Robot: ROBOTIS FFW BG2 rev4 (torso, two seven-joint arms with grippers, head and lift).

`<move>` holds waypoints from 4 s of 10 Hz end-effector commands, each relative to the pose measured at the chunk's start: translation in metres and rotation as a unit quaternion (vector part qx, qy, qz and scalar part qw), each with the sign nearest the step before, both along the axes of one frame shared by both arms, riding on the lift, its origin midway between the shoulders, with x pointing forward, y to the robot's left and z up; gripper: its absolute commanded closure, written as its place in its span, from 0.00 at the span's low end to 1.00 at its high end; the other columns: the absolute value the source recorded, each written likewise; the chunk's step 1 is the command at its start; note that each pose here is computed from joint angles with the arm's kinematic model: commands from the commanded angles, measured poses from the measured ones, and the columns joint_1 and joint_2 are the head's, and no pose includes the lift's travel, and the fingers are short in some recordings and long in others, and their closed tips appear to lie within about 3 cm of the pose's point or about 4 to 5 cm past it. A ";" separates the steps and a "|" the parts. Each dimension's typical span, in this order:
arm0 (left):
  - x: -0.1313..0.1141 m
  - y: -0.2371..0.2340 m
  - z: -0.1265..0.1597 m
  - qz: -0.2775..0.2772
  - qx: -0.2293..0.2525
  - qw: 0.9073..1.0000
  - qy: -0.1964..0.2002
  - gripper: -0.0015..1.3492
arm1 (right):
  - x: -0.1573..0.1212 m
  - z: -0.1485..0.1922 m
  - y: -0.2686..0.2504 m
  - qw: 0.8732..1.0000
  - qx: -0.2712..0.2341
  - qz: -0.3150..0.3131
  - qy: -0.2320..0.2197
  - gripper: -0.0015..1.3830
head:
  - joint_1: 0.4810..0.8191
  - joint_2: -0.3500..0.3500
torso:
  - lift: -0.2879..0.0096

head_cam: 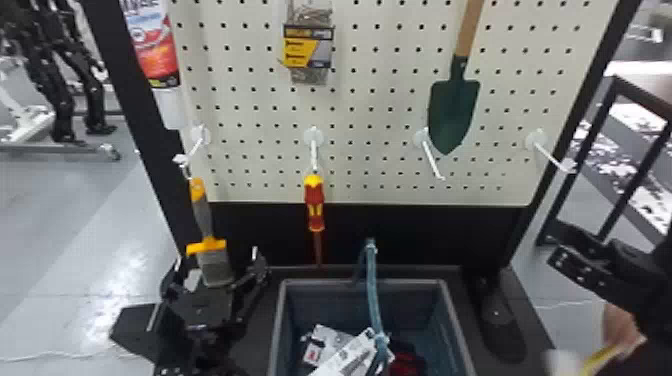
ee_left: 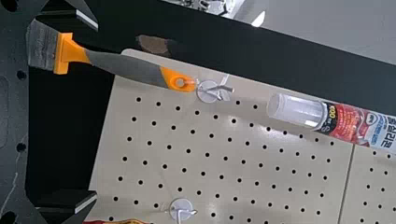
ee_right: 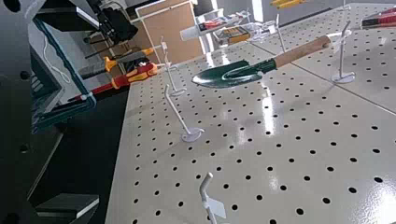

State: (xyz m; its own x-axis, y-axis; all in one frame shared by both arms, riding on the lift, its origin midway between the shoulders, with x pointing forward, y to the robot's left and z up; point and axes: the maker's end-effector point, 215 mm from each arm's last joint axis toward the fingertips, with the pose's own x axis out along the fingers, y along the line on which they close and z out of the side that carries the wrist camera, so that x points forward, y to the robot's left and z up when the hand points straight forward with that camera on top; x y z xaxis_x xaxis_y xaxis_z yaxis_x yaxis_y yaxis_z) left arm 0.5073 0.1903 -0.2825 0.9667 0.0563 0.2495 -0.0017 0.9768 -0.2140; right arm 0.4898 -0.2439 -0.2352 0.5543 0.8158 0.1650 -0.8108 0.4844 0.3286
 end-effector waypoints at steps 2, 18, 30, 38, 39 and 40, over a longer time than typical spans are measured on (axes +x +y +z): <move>0.000 0.000 0.000 0.000 0.000 1.000 0.000 0.00 | 0.000 0.000 0.000 1.000 0.000 0.000 0.000 0.00 | 0.20 0.50 | 0.63; 0.000 0.000 0.000 0.000 0.000 1.000 0.000 0.00 | 0.000 0.000 0.000 1.000 0.000 0.000 0.000 0.00 | 0.20 0.50 | 0.63; 0.000 0.000 0.000 0.000 0.000 1.000 0.000 0.00 | 0.000 0.000 0.000 1.000 0.000 0.000 0.000 0.00 | 0.20 0.50 | 0.63; 0.000 0.000 0.000 0.000 0.000 1.000 0.000 0.00 | 0.000 0.000 0.000 1.000 0.000 0.000 0.000 0.00 | 0.20 0.50 | 0.63; 0.000 0.000 0.000 0.000 0.000 1.000 0.000 0.00 | 0.000 0.000 0.000 1.000 0.000 0.000 0.000 0.00 | 0.20 0.50 | 0.63; 0.000 0.000 0.000 0.000 0.000 1.000 0.000 0.00 | 0.000 0.000 0.000 1.000 0.000 0.000 0.000 0.00 | 0.20 0.50 | 0.63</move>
